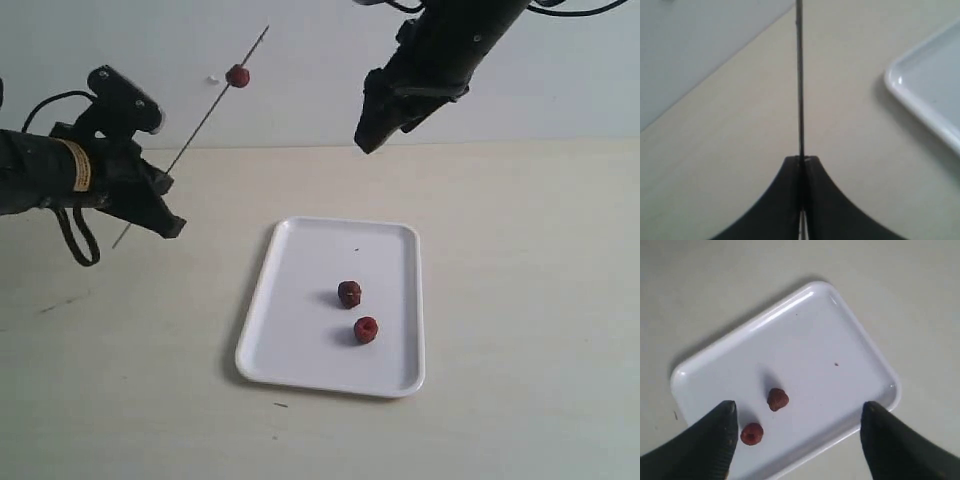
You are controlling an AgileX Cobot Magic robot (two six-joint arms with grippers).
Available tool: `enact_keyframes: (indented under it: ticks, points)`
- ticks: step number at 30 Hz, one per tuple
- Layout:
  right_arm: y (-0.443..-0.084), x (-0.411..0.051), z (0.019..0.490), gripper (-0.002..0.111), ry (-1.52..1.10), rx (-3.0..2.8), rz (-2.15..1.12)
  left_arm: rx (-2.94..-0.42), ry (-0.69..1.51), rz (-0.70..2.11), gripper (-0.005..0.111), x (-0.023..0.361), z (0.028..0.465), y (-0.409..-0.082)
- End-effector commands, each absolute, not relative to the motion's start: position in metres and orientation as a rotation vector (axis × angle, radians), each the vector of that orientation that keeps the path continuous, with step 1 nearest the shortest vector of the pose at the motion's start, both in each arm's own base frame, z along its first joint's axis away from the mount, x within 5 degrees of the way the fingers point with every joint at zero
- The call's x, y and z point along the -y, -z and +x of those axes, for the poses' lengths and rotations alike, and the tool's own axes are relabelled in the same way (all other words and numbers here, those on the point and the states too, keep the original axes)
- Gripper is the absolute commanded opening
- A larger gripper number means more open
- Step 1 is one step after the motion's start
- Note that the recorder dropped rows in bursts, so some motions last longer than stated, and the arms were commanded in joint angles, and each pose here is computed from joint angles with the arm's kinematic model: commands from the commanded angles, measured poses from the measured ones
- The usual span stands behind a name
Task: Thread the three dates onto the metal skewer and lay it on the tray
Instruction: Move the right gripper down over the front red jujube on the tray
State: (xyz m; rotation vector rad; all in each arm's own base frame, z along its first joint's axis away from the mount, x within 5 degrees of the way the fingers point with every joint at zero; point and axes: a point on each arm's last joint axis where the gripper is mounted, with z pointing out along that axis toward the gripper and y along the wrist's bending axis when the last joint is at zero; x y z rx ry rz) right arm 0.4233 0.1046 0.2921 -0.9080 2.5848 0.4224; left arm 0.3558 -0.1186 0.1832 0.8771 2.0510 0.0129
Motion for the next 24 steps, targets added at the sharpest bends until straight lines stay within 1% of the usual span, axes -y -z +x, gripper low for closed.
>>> enact_keyframes:
  ticks: [1, 2, 4, 5, 9, 12, 17, 24]
  points:
    - [-0.291, -0.134, 0.415, 0.066, -0.348, -2.563, -1.045, -2.112, -0.180, 0.878, 0.000, 0.104, 0.351, -0.200]
    - [-0.284, -0.147, 0.408, 0.066, -0.364, -2.573, -1.093, -2.135, -0.227, 0.875, 0.000, 0.099, 0.348, -0.203]
    - [-0.268, -0.159, 0.400, 0.066, -0.356, -2.613, -1.152, -2.142, -0.258, 0.879, 0.000, 0.097, 0.347, -0.206]
    - [-0.257, -0.165, 0.395, 0.064, -0.340, -2.682, -1.123, -2.146, -0.266, 0.875, 0.000, 0.096, 0.346, -0.208]
    - [-0.228, -0.178, 0.383, 0.064, -0.163, -2.835, -1.059, -2.146, -0.282, 0.914, 0.000, 0.099, 0.344, -0.207]
    - [-0.216, -0.186, 0.380, 0.064, -0.042, -2.873, -1.021, -2.143, -0.282, 0.945, 0.000, 0.105, 0.342, -0.206]
    - [-0.200, -0.189, 0.372, 0.064, -0.047, -2.918, -1.048, -2.126, -0.291, 1.030, 0.000, 0.116, 0.337, -0.205]
    - [-0.180, -0.188, 0.369, 0.064, -0.053, -2.893, -1.030, -2.160, -0.311, 1.042, 0.000, 0.114, 0.335, -0.203]
